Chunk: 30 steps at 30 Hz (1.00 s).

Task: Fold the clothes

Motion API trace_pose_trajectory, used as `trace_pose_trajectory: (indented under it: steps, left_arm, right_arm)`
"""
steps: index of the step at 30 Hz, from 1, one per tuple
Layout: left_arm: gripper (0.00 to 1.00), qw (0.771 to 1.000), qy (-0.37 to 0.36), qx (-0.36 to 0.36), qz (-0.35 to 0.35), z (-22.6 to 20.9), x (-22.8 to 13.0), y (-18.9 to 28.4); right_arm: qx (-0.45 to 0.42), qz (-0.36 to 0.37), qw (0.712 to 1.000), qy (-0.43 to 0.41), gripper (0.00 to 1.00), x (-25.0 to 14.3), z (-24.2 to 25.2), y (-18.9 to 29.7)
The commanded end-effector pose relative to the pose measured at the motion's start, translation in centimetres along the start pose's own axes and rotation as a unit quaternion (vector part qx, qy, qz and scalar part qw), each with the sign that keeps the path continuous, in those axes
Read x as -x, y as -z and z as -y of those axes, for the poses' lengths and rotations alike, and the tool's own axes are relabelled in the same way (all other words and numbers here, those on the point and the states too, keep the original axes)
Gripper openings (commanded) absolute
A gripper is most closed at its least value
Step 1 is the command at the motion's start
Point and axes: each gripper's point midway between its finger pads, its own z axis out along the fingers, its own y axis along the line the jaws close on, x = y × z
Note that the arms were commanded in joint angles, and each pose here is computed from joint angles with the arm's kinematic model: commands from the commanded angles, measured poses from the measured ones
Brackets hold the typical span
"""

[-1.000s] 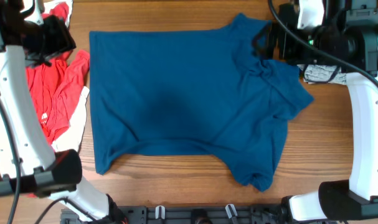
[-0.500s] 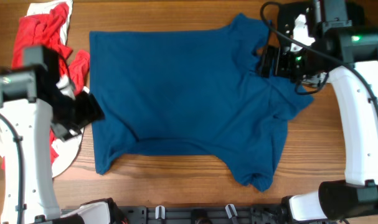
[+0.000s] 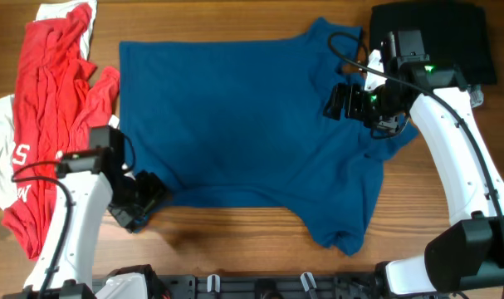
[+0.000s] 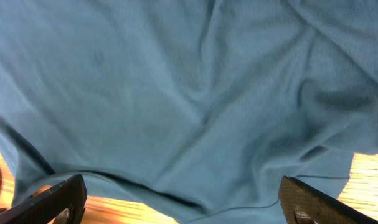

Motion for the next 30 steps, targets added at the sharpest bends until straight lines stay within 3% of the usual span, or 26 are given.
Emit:
trace_pose_trajectory:
  steps: [1,3,4,6,11,17,24,28,30]
  left_arm:
    - [0.66,0.994,0.109,0.01,0.007,-0.4,-0.2,-1.0]
    - [0.68,0.987,0.159,0.024,0.026,-1.0,0.4,-0.9]
    - [0.82,0.983,0.181,0.029,0.033,-1.2,0.6,-0.9]
    - [0.91,0.977,0.204,0.038,0.052,-1.7,1.1,-0.9]
    - [0.96,0.971,0.216,0.022,0.097,-1.1,3.2,-0.7]
    - [0.83,0.956,0.276,0.024,0.095,-1.2,3.4,-1.2]
    - [0.71,0.94,0.335,0.045,0.044,-2.9,0.7,-4.1]
    - [0.7,0.936,0.345,0.046,0.049,-3.5,0.7,-5.2]
    - [0.64,0.933,0.344,0.063,0.079,-4.4,1.5,-5.0]
  right_arm:
    - [0.011,0.0,1.0,-0.003,1.0,0.1,-0.3,-0.3]
    - [0.011,0.002,1.0,-0.002,0.99,0.2,-0.4,-0.3]
    - [0.011,0.003,1.0,-0.002,0.99,0.3,-0.4,-0.3]
    - [0.012,0.005,1.0,-0.001,0.99,0.4,-0.4,-0.3]
    - [0.013,0.008,1.0,0.0,1.0,0.5,-0.4,-0.3]
    - [0.013,0.01,1.0,0.0,0.99,0.6,-0.5,-0.3]
    - [0.014,0.011,1.0,0.0,0.99,0.7,-0.5,-0.3]
    - [0.013,0.01,1.0,0.0,0.99,0.6,-0.5,-0.3]
    - [0.013,0.01,1.0,0.0,0.99,0.6,-0.5,-0.3]
